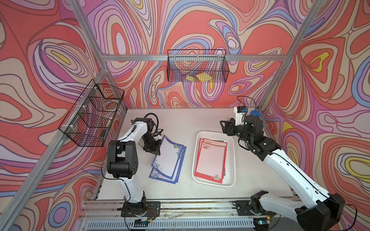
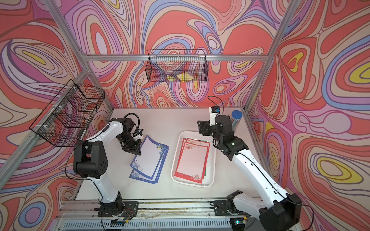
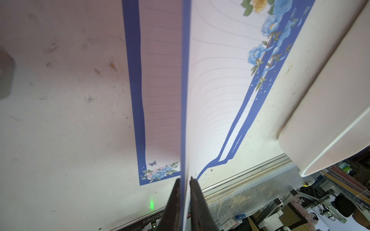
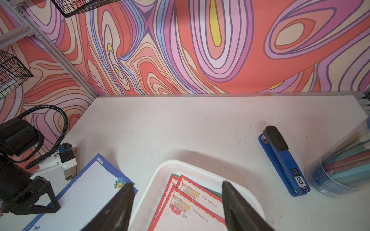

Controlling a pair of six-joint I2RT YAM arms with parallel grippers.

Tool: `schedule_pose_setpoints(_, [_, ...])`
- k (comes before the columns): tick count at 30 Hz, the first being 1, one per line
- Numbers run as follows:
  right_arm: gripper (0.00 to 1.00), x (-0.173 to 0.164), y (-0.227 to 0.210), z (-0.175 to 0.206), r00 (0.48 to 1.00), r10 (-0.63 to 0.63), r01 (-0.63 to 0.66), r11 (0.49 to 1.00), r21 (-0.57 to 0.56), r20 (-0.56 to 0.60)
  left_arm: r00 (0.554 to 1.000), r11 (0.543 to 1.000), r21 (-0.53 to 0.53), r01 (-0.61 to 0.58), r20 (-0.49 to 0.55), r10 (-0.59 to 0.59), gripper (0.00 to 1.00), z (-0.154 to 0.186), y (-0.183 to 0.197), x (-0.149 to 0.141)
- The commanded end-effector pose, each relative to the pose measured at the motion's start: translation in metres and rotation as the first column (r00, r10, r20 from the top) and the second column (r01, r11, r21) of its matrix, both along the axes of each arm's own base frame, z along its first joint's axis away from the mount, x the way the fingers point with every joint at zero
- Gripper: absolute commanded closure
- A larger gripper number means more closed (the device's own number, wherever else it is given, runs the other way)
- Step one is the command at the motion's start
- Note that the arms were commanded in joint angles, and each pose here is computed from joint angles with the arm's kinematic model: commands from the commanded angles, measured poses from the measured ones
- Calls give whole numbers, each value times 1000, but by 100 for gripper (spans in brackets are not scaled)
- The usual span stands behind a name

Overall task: Take out the stationery paper from the storage box
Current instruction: Place the stationery paper at the center of the board.

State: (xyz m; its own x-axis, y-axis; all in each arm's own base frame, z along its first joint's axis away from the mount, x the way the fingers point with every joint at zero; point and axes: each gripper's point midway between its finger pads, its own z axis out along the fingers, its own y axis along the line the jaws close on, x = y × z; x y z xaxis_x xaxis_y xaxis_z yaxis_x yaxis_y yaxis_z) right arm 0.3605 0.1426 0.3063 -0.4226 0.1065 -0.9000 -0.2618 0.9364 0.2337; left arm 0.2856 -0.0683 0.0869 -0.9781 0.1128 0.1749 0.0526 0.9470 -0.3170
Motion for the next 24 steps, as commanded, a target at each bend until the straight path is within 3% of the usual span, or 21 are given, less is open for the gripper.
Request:
schedule_pose_setpoints(1, [27, 2, -2, -3, 1000, -16, 16, 1000, -13, -16, 1000, 998, 68, -8, -12, 9, 70, -6, 11, 1])
schedule_pose_setpoints(6, [27, 2, -4, -9, 997, -34, 33, 999, -20, -74, 999, 992, 123, -2, 34, -2, 58, -1, 21, 4])
schedule_pose_setpoints(18, [27, -4, -11, -24, 985, -77, 72, 997, -36, -153, 996, 972, 235, 5, 84, -25, 50, 20, 41, 7])
schedule_pose_setpoints(21, [27, -6, -16, -35, 972, -117, 112, 993, -35, -204, 989, 971, 237, -2, 146, -34, 50, 36, 42, 17])
schedule_pose_setpoints(24, [27, -9, -20, -53, 949, -148, 137, 989, -57, -279, 951, 980, 198, -18, 305, -44, 49, 64, 35, 36])
